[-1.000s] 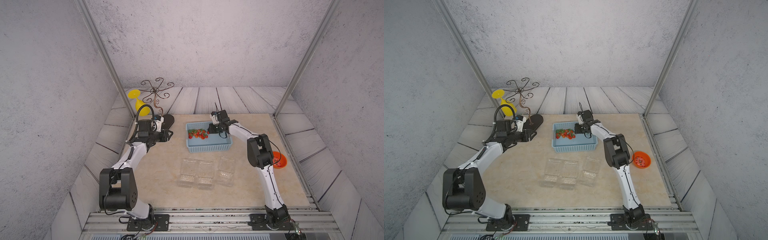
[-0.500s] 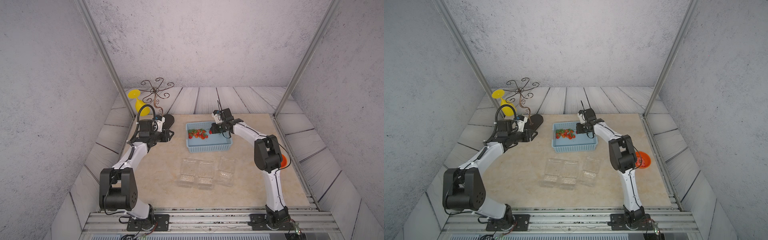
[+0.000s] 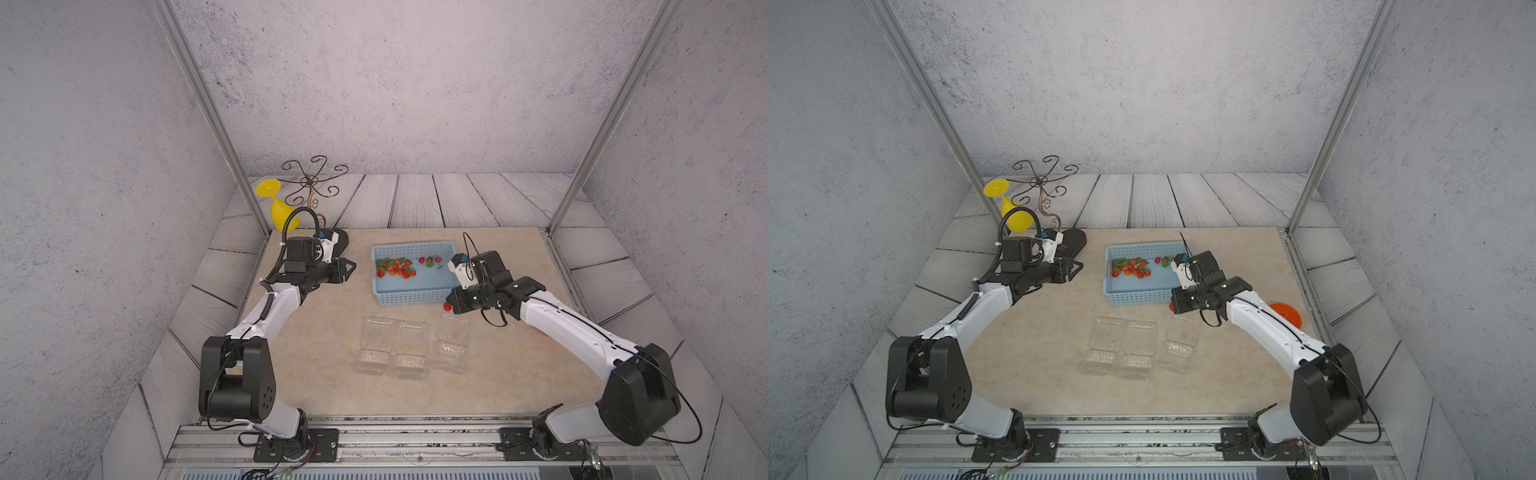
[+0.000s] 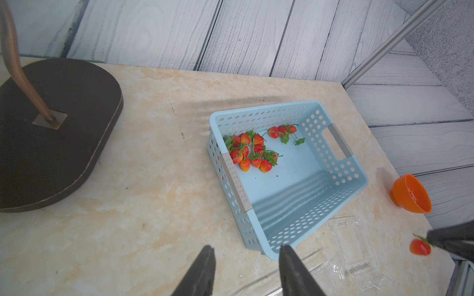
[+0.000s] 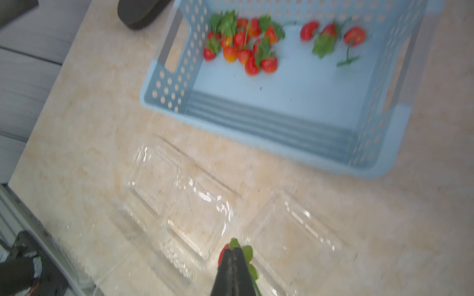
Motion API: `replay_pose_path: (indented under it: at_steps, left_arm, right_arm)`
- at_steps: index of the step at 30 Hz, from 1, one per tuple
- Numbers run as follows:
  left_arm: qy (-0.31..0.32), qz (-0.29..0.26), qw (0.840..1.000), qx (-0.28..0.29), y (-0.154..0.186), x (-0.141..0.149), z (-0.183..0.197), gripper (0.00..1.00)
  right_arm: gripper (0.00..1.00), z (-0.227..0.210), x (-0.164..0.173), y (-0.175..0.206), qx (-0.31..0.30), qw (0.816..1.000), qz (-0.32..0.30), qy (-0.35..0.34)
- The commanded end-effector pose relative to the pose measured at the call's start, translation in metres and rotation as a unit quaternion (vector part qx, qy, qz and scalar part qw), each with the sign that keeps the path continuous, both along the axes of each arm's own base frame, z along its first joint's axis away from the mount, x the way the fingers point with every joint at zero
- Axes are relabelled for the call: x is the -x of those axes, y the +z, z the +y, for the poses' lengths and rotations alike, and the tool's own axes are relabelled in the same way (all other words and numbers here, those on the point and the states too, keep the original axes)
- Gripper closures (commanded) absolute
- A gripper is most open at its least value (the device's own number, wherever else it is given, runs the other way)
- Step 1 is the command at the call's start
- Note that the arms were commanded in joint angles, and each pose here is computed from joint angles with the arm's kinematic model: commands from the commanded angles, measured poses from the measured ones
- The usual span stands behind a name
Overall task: Pack strawberries into containers
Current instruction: Place the strawberry in the packing box.
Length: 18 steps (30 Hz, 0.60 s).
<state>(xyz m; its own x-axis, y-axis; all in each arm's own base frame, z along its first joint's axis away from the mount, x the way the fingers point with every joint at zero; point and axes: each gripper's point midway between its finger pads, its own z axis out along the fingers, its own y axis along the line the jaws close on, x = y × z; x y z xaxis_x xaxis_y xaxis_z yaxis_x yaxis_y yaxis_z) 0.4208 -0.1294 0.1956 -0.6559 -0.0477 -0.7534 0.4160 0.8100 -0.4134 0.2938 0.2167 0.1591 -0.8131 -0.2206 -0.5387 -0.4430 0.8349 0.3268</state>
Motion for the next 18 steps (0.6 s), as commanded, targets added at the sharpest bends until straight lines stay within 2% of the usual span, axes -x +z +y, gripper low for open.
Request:
replay_pose_path:
  at_steps: [1,6,13,18]
  left_arm:
    - [-0.011,-0.022,1.000,0.005,0.023,0.002,-0.008,0.55]
    - [-0.019,-0.023,1.000,-0.006,0.022,0.007,-0.014,0.55]
    - [-0.026,-0.023,0.999,-0.008,0.021,0.009,-0.020,0.55]
    - [-0.025,-0.024,0.999,-0.011,0.021,0.010,-0.019,0.55]
  right_arm:
    - [1.00,-0.015,0.038,-0.024,0.019,0.998,0.049,-0.015]
    - [1.00,-0.014,0.063,-0.052,0.018,0.997,0.076,-0.012]
    - [0.99,-0.001,0.069,-0.079,0.040,0.994,0.099,0.008]
    - [0.64,-0.002,0.065,-0.080,0.061,0.994,0.095,0.009]
